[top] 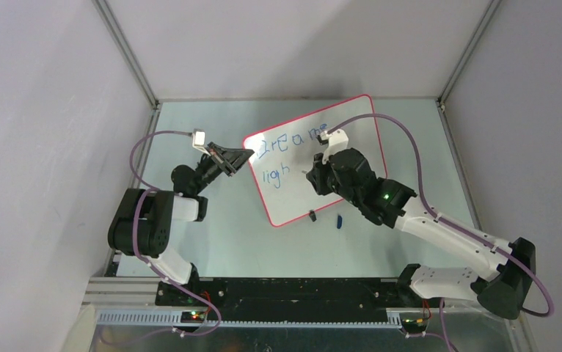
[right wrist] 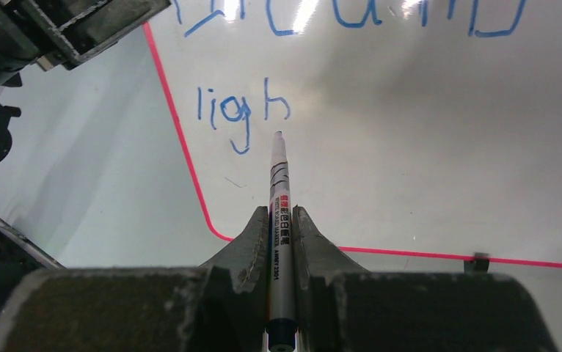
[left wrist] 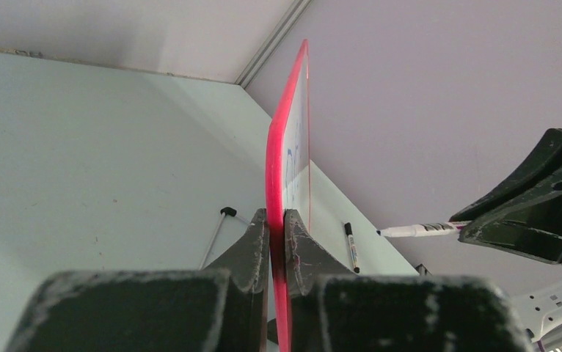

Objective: Write a sentence on the whiteboard

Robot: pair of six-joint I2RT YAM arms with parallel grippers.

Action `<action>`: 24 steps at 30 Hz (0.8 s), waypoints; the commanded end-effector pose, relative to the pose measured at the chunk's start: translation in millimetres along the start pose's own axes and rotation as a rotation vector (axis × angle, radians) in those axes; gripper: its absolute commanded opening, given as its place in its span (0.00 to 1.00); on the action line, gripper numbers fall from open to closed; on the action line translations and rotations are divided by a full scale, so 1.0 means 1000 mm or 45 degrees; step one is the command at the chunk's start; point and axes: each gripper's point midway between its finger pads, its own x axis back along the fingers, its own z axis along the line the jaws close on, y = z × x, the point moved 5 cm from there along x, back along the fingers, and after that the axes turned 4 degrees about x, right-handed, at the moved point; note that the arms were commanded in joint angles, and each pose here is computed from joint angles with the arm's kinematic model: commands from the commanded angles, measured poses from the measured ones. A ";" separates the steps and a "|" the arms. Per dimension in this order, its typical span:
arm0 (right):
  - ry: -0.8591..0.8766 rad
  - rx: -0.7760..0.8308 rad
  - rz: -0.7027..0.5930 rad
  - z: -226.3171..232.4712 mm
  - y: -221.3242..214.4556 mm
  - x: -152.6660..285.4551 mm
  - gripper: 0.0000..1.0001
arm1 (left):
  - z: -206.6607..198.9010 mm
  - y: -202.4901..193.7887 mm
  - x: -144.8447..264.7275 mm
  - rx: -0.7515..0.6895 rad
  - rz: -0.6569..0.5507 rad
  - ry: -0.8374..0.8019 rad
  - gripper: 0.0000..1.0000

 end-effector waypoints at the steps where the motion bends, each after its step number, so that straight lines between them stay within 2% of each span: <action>1: 0.010 -0.039 -0.009 -0.006 0.005 0.007 0.00 | -0.007 0.006 -0.001 -0.138 -0.042 -0.041 0.00; 6: 0.048 0.001 -0.029 0.000 0.011 0.010 0.00 | -0.008 0.005 0.000 -0.143 -0.042 -0.045 0.00; 14: 0.034 0.096 0.088 0.012 0.004 -0.005 0.00 | -0.008 0.005 0.000 -0.145 -0.043 -0.043 0.00; 24: 0.008 0.204 0.078 0.013 0.004 -0.024 0.00 | -0.008 0.005 0.000 -0.144 -0.044 -0.041 0.00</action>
